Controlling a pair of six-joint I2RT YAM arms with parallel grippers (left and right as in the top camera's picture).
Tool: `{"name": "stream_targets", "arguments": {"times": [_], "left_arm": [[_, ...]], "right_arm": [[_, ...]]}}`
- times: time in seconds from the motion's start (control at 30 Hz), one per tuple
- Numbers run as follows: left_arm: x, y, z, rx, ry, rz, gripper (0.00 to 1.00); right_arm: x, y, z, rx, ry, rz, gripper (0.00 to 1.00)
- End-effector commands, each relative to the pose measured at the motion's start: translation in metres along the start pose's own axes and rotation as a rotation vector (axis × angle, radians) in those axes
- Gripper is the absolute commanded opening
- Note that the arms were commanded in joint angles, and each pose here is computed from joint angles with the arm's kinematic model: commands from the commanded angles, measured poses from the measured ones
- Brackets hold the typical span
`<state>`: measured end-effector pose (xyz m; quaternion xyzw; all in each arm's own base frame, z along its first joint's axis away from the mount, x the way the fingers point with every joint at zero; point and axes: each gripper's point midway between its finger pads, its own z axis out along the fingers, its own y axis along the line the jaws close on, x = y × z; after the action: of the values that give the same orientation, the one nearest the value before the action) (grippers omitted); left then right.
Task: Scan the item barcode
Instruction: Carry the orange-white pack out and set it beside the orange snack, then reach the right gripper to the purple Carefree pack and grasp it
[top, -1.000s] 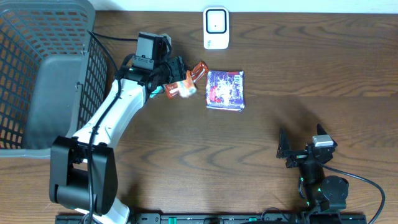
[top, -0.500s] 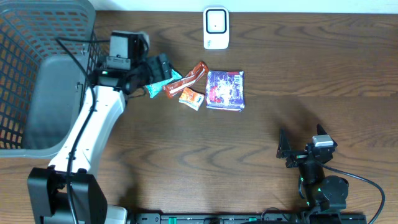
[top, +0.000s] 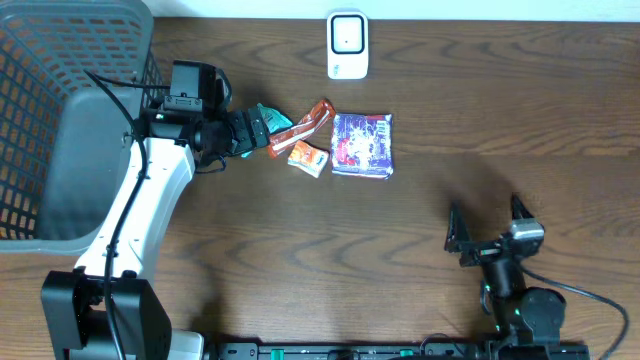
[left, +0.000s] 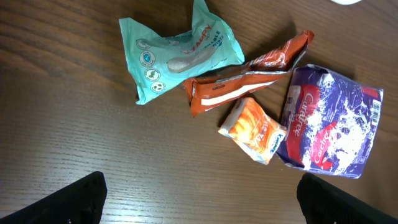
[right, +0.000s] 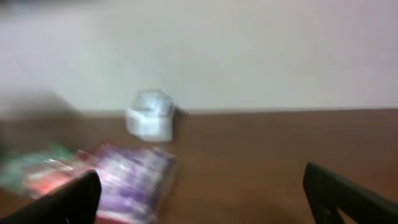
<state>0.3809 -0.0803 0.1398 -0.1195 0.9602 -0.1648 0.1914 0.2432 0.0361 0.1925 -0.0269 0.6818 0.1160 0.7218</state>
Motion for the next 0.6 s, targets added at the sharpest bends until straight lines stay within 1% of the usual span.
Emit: {"name": "stream_targets", "arguments": {"times": [0.0, 0.07, 0.13, 0.2, 0.27, 0.33, 0.37, 0.43, 0.5, 0.57], "left_arm": [[-0.002, 0.001, -0.003, -0.005, -0.010, 0.001, 0.98], [-0.002, 0.001, -0.003, -0.005, -0.010, 0.001, 0.98], [-0.002, 0.001, -0.003, -0.005, -0.010, 0.001, 0.98], [-0.002, 0.001, -0.003, -0.005, -0.010, 0.001, 0.98], [-0.002, 0.001, -0.003, -0.005, -0.010, 0.001, 0.98], [-0.002, 0.001, -0.003, -0.005, -0.010, 0.001, 0.98], [-0.002, 0.001, -0.003, -0.005, -0.010, 0.001, 0.98], [-0.002, 0.001, -0.003, -0.005, -0.010, 0.001, 0.98], [-0.002, 0.001, -0.003, -0.005, -0.010, 0.001, 0.98], [-0.002, 0.001, -0.003, -0.005, -0.010, 0.001, 0.98]], "right_arm": [[-0.001, 0.069, -0.015, -0.403, 0.095, 0.389, 0.99], [-0.016, 0.074, -0.017, -0.440, 0.063, 0.476, 0.99], [-0.043, 0.078, -0.022, -0.484, -0.030, 0.517, 0.99], [-0.082, 0.082, -0.034, -0.542, -0.198, 0.460, 0.99], [-0.116, 0.077, -0.045, -0.527, -0.349, 0.424, 0.99], [-0.134, 0.072, -0.046, -0.479, -0.401, 0.396, 0.99], [-0.140, 0.071, -0.043, -0.450, -0.388, 0.353, 0.99], [-0.142, 0.069, -0.031, -0.384, -0.303, 0.271, 0.99], [-0.137, 0.064, -0.013, -0.314, -0.164, 0.186, 0.99], [-0.127, 0.059, 0.008, -0.266, 0.013, 0.115, 0.99]]}}
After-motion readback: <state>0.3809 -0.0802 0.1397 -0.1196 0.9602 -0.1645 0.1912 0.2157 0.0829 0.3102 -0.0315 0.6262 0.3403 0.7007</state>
